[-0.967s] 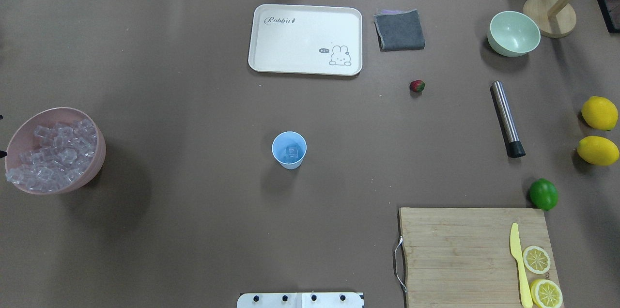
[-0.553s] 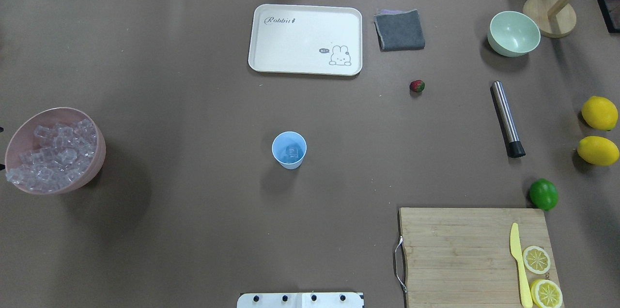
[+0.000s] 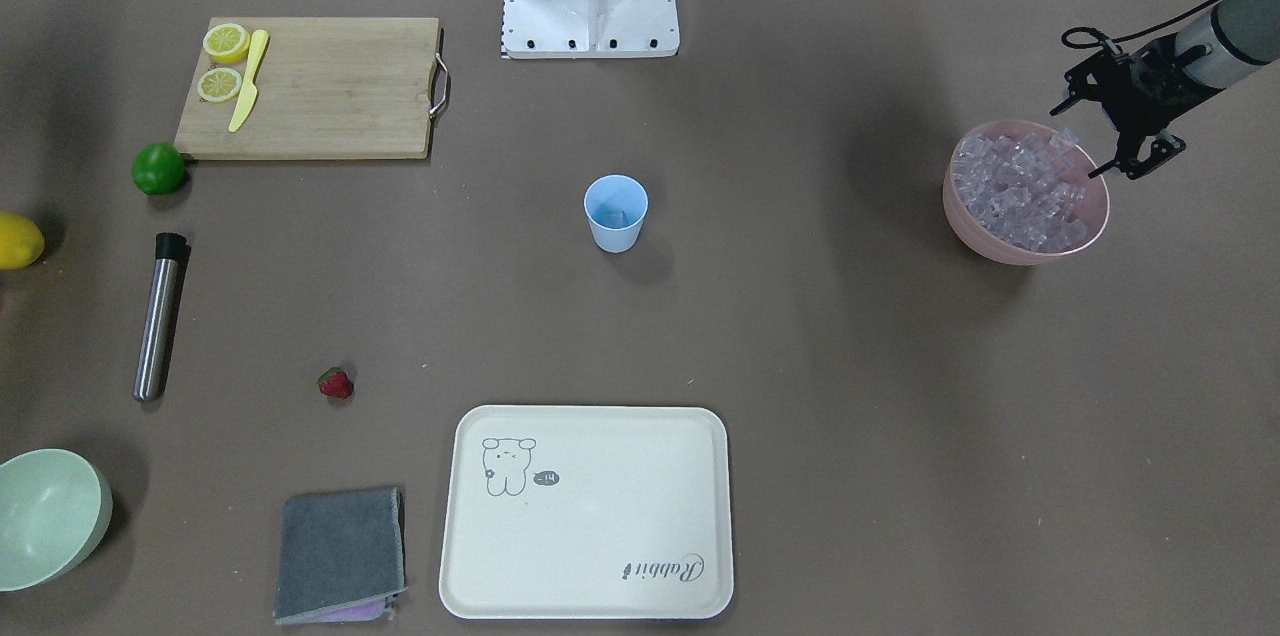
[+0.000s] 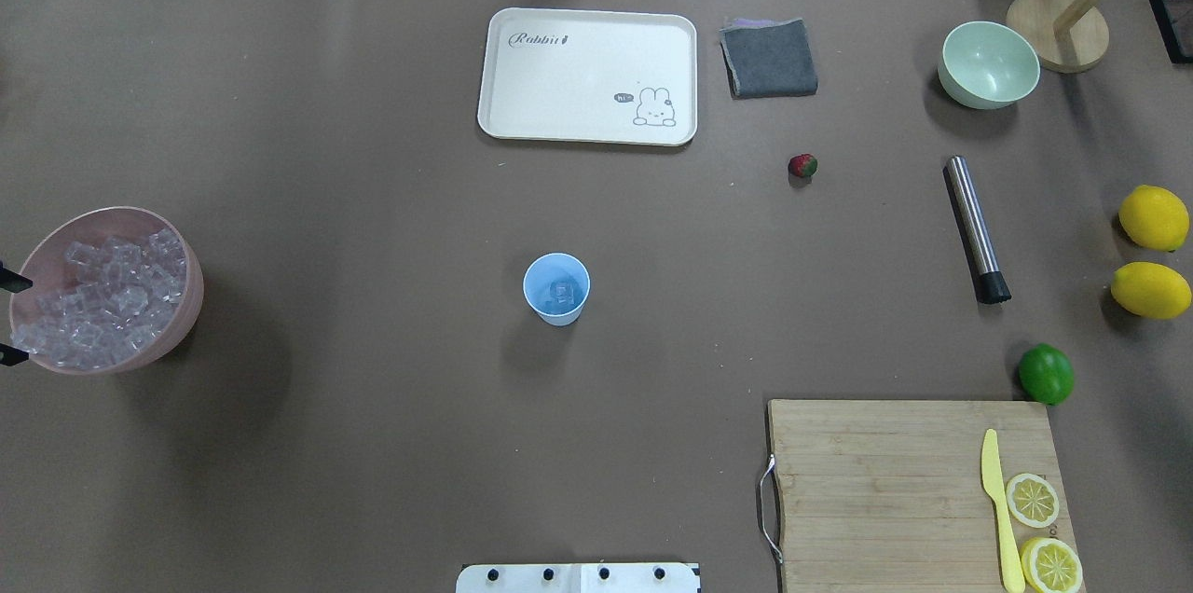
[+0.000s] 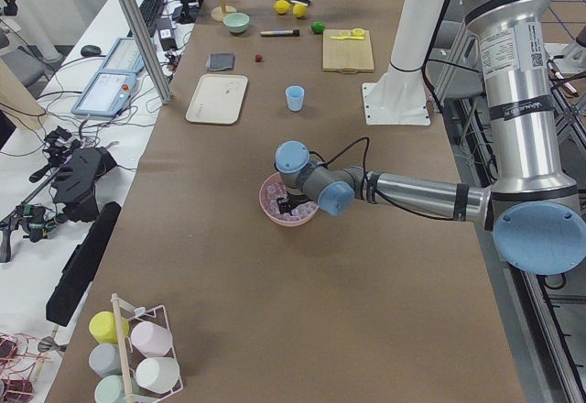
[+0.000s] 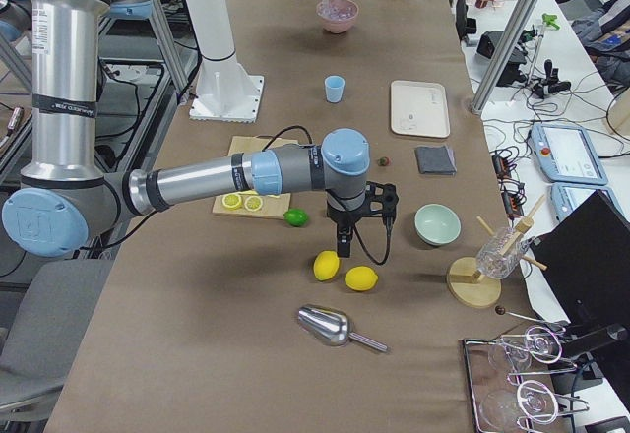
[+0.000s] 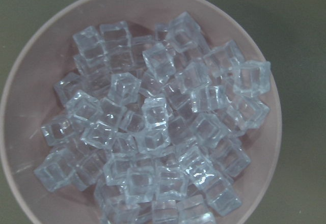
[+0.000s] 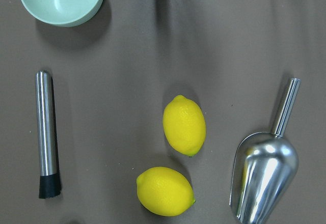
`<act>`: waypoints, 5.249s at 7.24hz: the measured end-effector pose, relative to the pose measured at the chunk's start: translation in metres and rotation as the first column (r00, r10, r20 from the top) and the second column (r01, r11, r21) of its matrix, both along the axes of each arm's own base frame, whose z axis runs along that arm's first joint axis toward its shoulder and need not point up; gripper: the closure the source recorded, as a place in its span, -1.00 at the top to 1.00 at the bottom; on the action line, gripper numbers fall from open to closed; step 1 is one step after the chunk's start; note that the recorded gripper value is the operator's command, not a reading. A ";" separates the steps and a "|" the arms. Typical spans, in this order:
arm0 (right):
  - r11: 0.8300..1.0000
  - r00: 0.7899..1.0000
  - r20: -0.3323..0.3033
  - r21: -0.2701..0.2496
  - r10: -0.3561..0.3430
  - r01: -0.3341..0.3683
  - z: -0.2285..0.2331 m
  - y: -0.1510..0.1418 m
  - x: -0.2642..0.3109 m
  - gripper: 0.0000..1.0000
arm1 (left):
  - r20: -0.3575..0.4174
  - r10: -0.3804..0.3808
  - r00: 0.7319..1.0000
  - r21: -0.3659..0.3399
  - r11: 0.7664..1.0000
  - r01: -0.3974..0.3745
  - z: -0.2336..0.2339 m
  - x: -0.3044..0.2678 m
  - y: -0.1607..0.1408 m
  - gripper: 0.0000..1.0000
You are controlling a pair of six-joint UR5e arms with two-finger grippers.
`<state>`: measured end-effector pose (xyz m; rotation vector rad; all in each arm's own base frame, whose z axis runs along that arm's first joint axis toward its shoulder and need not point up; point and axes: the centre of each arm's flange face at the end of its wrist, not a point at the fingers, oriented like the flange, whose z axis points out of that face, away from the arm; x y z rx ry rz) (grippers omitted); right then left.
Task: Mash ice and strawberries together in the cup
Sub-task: 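Lower the left gripper into the bowl and grasp a third ice cube, then carry the ice cube with the left gripper over the light-blue cup, then lower the left gripper into the cup and open it to drop the cube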
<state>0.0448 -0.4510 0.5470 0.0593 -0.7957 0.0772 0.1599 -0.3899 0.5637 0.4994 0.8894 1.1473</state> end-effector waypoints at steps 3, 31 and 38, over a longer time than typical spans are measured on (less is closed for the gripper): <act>1.000 1.000 -0.001 0.004 0.000 0.000 -0.002 0.000 0.000 1.00 | 0.001 0.007 1.000 0.000 1.000 -0.007 0.008 -0.002 0.009 0.53; 0.999 1.000 0.017 0.033 -0.008 0.007 -0.017 0.005 -0.002 1.00 | -0.257 -0.249 0.934 -0.323 0.933 0.160 -0.381 0.326 -0.046 -1.00; 0.999 1.000 0.019 0.033 -0.008 0.007 -0.017 0.005 -0.003 1.00 | -0.243 -0.281 0.928 -0.334 0.923 0.192 -0.370 0.373 -0.054 -0.33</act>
